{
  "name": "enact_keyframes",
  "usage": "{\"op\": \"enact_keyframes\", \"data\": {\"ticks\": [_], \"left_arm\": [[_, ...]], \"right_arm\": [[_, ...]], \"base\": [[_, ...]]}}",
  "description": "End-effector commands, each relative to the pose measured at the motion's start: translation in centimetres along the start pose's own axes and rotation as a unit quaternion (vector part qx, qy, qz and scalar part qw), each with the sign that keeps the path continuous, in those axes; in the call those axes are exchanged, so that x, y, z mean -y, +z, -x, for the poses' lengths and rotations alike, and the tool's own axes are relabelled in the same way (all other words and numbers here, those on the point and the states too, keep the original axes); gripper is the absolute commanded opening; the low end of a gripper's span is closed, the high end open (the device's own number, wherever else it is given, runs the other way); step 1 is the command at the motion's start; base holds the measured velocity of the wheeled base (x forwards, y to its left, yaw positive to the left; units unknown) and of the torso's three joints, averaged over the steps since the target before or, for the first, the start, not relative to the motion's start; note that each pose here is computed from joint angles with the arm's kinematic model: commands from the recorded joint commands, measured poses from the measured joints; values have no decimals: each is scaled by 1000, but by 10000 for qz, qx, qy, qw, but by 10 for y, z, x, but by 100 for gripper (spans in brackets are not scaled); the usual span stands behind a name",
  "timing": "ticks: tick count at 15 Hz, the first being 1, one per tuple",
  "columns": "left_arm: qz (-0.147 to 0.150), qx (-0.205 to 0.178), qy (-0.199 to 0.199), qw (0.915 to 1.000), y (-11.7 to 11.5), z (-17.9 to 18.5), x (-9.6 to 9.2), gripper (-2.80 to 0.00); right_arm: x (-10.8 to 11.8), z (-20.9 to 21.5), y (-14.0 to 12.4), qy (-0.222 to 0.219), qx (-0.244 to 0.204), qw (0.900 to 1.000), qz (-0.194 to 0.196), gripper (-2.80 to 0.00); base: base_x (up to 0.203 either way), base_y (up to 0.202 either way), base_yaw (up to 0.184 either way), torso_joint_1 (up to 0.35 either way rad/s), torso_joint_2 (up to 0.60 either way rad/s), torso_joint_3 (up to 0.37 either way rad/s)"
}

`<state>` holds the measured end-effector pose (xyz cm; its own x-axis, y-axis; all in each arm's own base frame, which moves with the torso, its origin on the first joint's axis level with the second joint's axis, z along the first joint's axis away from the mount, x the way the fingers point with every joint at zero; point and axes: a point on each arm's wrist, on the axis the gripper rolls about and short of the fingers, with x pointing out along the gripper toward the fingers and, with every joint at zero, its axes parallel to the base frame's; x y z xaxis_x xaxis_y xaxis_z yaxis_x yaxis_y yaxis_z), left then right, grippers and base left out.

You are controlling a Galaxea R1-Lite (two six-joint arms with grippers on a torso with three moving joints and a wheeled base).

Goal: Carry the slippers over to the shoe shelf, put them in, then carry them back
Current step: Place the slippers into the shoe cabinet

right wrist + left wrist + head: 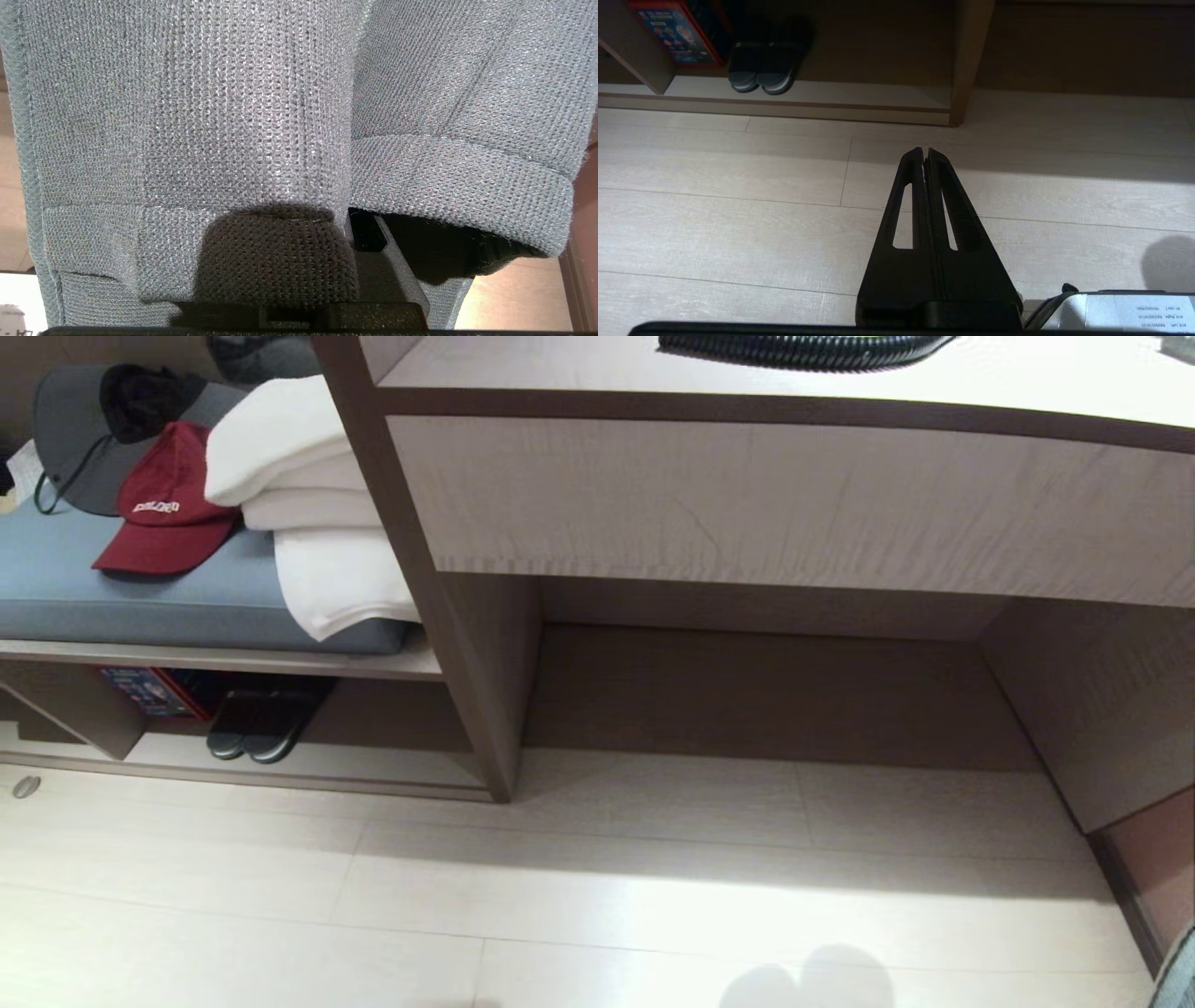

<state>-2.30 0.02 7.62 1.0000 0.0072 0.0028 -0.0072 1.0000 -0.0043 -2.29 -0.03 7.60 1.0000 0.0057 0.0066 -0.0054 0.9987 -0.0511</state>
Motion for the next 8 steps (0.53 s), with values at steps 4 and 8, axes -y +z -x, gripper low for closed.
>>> {"op": "enact_keyframes", "data": {"ticks": [4,8], "left_arm": [[2,-14,2,10000,0,0,0,-280],[2,-6,2,10000,0,0,0,-280]], "right_arm": [[0,0,0,2,-2,10000,5,-280],[0,0,0,2,-2,10000,5,-280]], "base": [[0,0,0,1,0,198],[0,0,0,-3,0,205]]}}
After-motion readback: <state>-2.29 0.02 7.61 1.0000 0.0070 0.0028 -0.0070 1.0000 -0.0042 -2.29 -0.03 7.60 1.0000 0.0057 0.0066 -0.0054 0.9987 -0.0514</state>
